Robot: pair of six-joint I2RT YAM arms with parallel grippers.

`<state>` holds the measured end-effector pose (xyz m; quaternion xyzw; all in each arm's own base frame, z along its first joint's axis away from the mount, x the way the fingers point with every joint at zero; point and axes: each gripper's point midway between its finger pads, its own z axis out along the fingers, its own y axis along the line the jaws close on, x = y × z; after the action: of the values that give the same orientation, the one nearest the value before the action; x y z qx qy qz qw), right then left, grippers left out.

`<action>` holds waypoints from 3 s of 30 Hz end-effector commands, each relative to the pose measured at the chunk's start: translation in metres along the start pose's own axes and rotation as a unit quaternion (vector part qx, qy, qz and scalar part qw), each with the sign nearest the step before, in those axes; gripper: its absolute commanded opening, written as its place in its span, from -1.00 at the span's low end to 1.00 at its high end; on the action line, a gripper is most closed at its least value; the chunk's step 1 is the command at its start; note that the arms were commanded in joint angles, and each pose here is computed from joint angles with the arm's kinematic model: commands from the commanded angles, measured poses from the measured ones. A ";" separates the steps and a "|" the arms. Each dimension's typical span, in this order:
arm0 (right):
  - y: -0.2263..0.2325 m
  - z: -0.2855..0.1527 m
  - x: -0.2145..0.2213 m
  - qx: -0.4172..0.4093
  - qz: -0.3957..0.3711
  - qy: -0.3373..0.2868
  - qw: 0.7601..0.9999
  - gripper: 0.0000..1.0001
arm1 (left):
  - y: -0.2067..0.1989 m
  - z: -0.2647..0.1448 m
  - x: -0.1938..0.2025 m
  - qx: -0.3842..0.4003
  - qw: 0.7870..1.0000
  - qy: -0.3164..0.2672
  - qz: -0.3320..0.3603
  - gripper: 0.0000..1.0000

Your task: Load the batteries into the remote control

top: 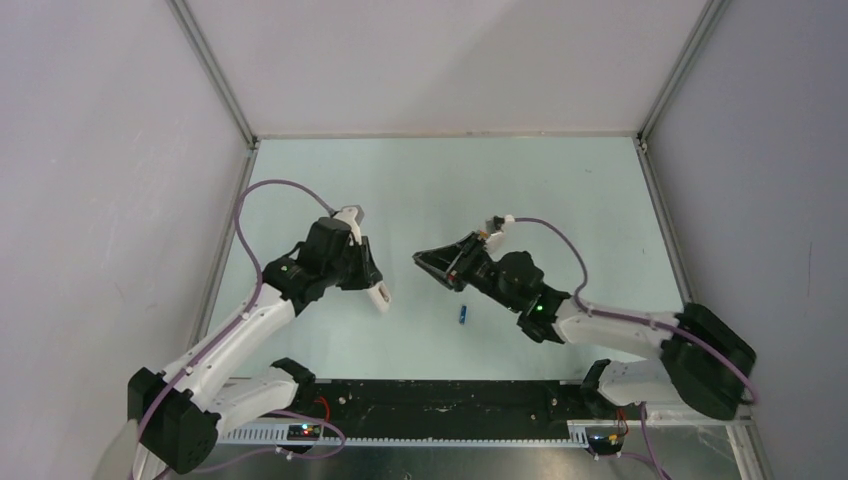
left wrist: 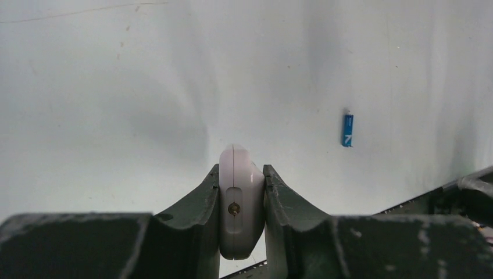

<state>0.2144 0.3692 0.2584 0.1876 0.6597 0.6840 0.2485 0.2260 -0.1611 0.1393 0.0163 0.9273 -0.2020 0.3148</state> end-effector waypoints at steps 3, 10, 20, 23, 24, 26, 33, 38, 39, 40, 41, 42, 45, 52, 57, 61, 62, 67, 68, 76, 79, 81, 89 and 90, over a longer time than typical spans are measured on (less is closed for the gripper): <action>-0.059 -0.061 -0.058 0.210 -0.130 -0.104 0.963 -0.35 | -0.003 -0.008 -0.025 -0.010 0.999 -0.045 -0.006 -1.00; -0.107 -0.149 -0.115 0.383 -0.176 -0.162 0.892 -0.23 | -0.015 -0.015 -0.026 0.023 0.999 -0.044 -0.004 -1.00; -0.139 -0.231 -0.184 0.507 -0.122 -0.245 0.817 -0.14 | -0.036 -0.029 -0.035 0.070 0.996 -0.050 -0.002 -1.00; -0.153 -0.264 -0.192 0.567 -0.089 -0.272 0.773 -0.01 | -0.039 -0.031 -0.035 0.078 0.996 -0.049 -0.001 -1.00; -0.155 -0.276 -0.197 0.581 -0.072 -0.300 0.753 0.06 | -0.040 -0.031 -0.035 0.081 0.996 -0.047 -0.001 -1.00; -0.159 -0.301 -0.196 0.612 -0.044 -0.334 0.715 0.20 | -0.041 -0.032 -0.034 0.085 0.995 -0.047 -0.001 -1.00; -0.168 -0.370 -0.167 0.687 0.077 -0.417 0.591 0.57 | -0.042 -0.032 -0.031 0.087 0.995 -0.044 -0.001 -0.99; -0.172 -0.392 -0.151 0.720 0.118 -0.421 0.538 0.65 | -0.042 -0.031 -0.029 0.090 0.995 -0.038 -0.002 -1.00; -0.172 -0.396 -0.151 0.720 0.124 -0.430 0.531 0.64 | -0.043 -0.031 -0.029 0.092 0.995 -0.036 -0.002 -1.00; -0.172 -0.399 -0.149 0.724 0.126 -0.431 0.523 0.62 | -0.043 -0.031 -0.029 0.092 0.995 -0.035 -0.003 -1.00; -0.172 -0.402 -0.149 0.722 0.129 -0.439 0.519 0.59 | -0.044 -0.030 -0.028 0.093 0.995 -0.034 -0.004 -1.00; -0.174 -0.403 -0.149 0.721 0.130 -0.440 0.519 0.58 | -0.045 -0.030 -0.028 0.095 0.995 -0.031 -0.005 -1.00; -0.181 -0.405 -0.149 0.707 0.150 -0.446 0.528 0.56 | -0.046 -0.029 -0.028 0.096 0.995 -0.028 -0.009 -1.00; -0.205 -0.409 -0.153 0.660 0.171 -0.461 0.567 0.52 | -0.054 -0.033 -0.040 0.101 0.994 -0.035 -0.020 -1.00; -0.214 -0.412 -0.157 0.651 0.185 -0.458 0.576 0.50 | -0.059 -0.031 -0.045 0.105 0.994 -0.030 -0.023 -1.00; -0.221 -0.417 -0.155 0.661 0.211 -0.448 0.563 0.47 | -0.062 -0.030 -0.049 0.107 0.993 -0.029 -0.027 -1.00; -0.225 -0.418 -0.153 0.665 0.223 -0.445 0.558 0.46 | -0.062 -0.030 -0.050 0.107 0.994 -0.028 -0.027 -1.00; -0.232 -0.417 -0.159 0.661 0.225 -0.439 0.566 0.43 | -0.066 -0.030 -0.056 0.108 0.993 -0.030 -0.028 -1.00; -0.232 -0.417 -0.161 0.660 0.220 -0.437 0.570 0.42 | -0.066 -0.030 -0.056 0.108 0.993 -0.030 -0.029 -1.00; -0.235 -0.407 -0.183 0.643 0.192 -0.430 0.603 -0.03 | -0.068 -0.031 -0.059 0.110 0.993 -0.032 -0.029 -1.00; -0.243 -0.402 -0.185 0.646 0.203 -0.413 0.609 -0.31 | -0.067 -0.032 -0.060 0.109 0.993 -0.036 -0.028 -1.00; -0.247 -0.398 -0.187 0.645 0.204 -0.403 0.616 -0.40 | -0.068 -0.033 -0.061 0.110 0.993 -0.038 -0.027 -1.00; -0.257 -0.374 -0.198 0.647 0.185 -0.354 0.650 -0.62 | -0.065 -0.037 -0.063 0.106 0.993 -0.049 -0.022 -1.00; -0.255 -0.370 -0.202 0.646 0.176 -0.351 0.654 -0.63 | -0.064 -0.038 -0.064 0.104 0.993 -0.053 -0.021 -1.00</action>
<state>0.1894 -0.0649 0.0137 0.6705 0.7177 -0.0011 0.1883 0.2384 -0.1983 0.1970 0.0155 0.9045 -0.2888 0.3133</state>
